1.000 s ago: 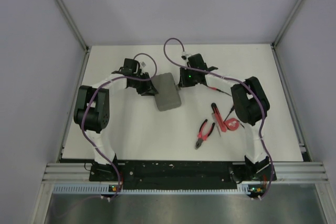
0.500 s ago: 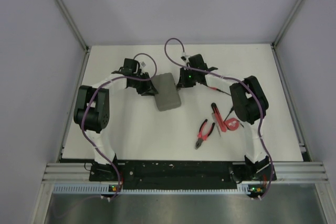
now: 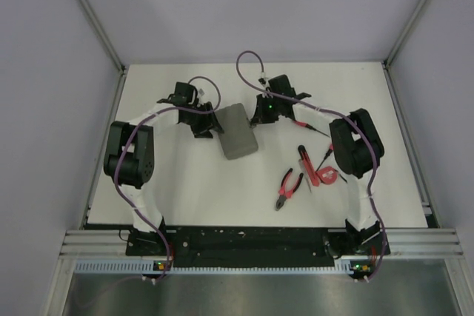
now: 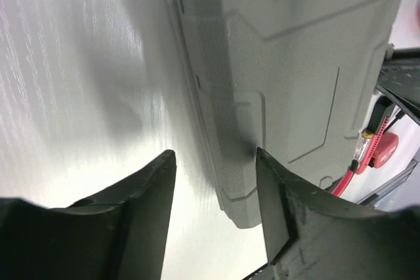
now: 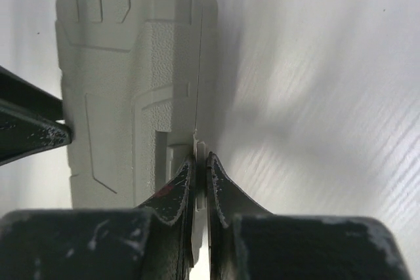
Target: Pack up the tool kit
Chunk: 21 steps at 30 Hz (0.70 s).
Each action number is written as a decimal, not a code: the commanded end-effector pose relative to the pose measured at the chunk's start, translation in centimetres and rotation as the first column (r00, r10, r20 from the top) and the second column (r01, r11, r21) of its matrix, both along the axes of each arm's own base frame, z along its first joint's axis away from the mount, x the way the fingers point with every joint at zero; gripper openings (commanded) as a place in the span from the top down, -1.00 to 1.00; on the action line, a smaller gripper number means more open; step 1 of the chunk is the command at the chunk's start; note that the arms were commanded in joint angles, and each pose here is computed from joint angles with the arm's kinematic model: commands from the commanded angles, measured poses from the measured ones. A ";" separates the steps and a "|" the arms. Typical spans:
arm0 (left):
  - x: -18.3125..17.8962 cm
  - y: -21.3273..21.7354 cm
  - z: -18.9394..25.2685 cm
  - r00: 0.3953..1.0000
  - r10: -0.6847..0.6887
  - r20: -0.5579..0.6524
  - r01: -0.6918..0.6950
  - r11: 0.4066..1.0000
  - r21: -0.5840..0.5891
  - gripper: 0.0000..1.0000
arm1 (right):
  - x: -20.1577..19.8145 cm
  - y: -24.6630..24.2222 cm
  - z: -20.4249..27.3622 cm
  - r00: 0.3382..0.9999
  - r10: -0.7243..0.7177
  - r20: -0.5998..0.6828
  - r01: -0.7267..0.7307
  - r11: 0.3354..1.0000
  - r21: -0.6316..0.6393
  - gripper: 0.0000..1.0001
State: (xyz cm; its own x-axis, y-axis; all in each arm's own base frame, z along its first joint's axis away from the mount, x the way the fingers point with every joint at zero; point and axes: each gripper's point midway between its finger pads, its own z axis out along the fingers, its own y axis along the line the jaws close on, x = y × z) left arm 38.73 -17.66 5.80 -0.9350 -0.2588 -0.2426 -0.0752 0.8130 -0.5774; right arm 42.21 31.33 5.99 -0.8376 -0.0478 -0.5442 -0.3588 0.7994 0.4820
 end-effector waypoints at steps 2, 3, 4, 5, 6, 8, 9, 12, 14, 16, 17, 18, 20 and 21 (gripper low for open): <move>2.2 -0.5 6.5 0.989 0.019 0.147 -0.013 0.999 -0.039 -0.20 | 0.1 -0.8 7.6 0.993 -0.053 0.110 0.049 0.998 0.031 1.00; 2.4 -0.8 7.3 0.987 0.022 0.162 -0.012 0.998 -0.060 -0.21 | 0.1 -1.1 7.9 0.991 -0.063 0.119 0.061 0.998 0.019 1.00; 2.5 -1.3 8.1 0.985 0.018 0.173 -0.003 0.996 -0.085 -0.21 | 0.1 -1.4 8.2 0.990 -0.071 0.125 0.071 0.997 0.008 1.00; 2.7 -1.6 8.6 0.984 0.022 0.178 -0.003 0.994 -0.106 -0.22 | 0.1 -1.7 8.3 0.988 -0.078 0.131 0.079 0.997 -0.003 1.00; 2.8 -2.0 9.2 0.983 0.021 0.182 0.004 0.991 -0.134 -0.21 | 0.2 -1.9 8.6 0.987 -0.083 0.138 0.085 0.996 -0.007 1.00; 2.9 -3.0 10.1 0.981 0.017 0.194 0.019 0.984 -0.180 -0.21 | 0.1 -2.3 8.9 0.984 -0.094 0.151 0.099 0.995 -0.027 1.00; 2.9 -3.4 10.4 0.980 0.015 0.198 0.024 0.980 -0.196 -0.22 | -0.2 -2.4 8.9 0.984 -0.088 0.154 0.095 0.995 -0.042 1.00; 2.9 -5.0 10.6 0.976 0.006 0.217 0.047 0.970 -0.240 -0.25 | -0.3 -2.7 9.2 0.978 -0.084 0.189 0.102 0.991 -0.089 1.00; 3.1 -6.3 10.8 0.971 -0.002 0.241 0.072 0.957 -0.281 -0.27 | -0.6 -2.6 9.2 0.977 -0.078 0.201 0.104 0.987 -0.124 1.00; 3.1 -7.6 11.2 0.964 -0.018 0.266 0.107 0.941 -0.321 -0.31 | -0.8 -2.6 9.6 0.972 -0.077 0.221 0.111 0.983 -0.145 1.00; 3.1 -8.1 11.3 0.958 -0.028 0.286 0.124 0.938 -0.324 -0.34 | -0.8 -2.6 10.0 0.970 -0.075 0.233 0.113 0.982 -0.152 1.00; 3.2 -8.5 11.3 0.954 -0.032 0.300 0.130 0.940 -0.315 -0.36 | -0.9 -2.6 10.2 0.967 -0.080 0.242 0.122 0.979 -0.162 1.00; 3.3 -9.0 11.4 0.948 -0.040 0.315 0.137 0.946 -0.293 -0.38 | -1.0 -2.6 11.1 0.963 -0.076 0.260 0.121 0.980 -0.160 1.00; 3.4 -9.0 11.3 0.949 -0.040 0.313 0.133 0.950 -0.281 -0.39 | -1.1 -2.5 11.4 0.961 -0.074 0.265 0.119 0.980 -0.157 1.00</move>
